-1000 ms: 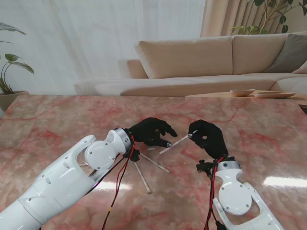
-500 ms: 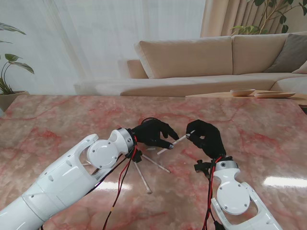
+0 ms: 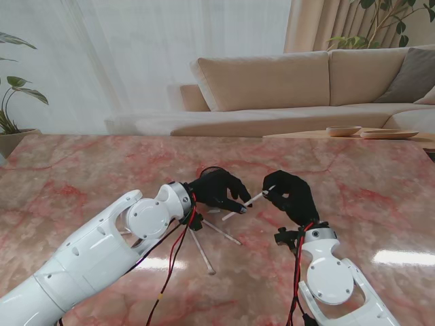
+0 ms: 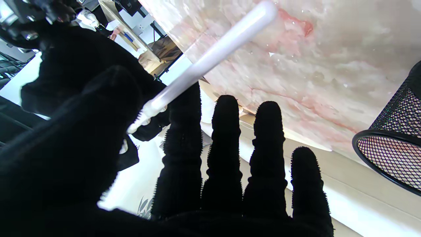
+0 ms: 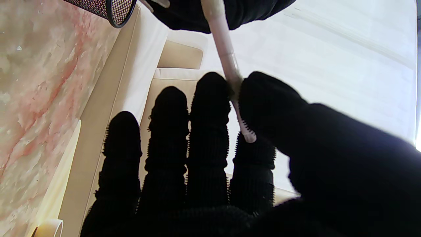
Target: Insert makeup brushes into the holder
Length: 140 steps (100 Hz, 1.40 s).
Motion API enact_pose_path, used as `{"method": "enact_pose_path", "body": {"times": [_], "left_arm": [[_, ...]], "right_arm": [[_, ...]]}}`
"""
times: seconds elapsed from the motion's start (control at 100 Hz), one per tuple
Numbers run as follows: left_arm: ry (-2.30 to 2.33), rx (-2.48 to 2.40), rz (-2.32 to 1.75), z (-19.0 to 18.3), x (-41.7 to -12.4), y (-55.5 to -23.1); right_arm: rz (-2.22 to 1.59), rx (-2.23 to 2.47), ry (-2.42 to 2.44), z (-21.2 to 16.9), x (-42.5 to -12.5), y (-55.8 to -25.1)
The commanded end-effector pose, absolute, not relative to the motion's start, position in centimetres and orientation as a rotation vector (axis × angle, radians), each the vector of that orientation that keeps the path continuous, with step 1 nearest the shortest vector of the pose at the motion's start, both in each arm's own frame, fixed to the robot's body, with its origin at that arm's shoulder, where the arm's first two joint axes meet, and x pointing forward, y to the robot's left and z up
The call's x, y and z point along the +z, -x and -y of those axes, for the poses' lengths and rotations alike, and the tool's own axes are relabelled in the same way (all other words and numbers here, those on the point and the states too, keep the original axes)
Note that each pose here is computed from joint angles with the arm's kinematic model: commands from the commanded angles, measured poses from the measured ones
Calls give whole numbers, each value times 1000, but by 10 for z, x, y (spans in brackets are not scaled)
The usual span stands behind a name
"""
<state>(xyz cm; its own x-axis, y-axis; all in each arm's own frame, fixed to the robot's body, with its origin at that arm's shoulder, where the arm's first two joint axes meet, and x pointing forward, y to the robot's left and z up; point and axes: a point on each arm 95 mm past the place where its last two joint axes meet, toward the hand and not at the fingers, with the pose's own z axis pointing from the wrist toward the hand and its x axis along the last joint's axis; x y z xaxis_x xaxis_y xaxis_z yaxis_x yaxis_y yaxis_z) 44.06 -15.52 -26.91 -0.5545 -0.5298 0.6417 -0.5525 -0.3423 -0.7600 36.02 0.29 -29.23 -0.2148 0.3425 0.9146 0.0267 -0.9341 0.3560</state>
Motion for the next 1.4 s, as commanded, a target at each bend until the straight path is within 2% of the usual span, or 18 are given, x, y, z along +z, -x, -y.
{"method": "enact_pose_path", "body": {"times": [0.0,1.39], "left_arm": [[-1479,2087,1794,157,-271,-441],[-1450,2143,1726,156,-278,-445]], "right_arm": [[-449,2251,-1856,-6,-297,-357],[-466,2231,-1826,1,-302,-355]]}}
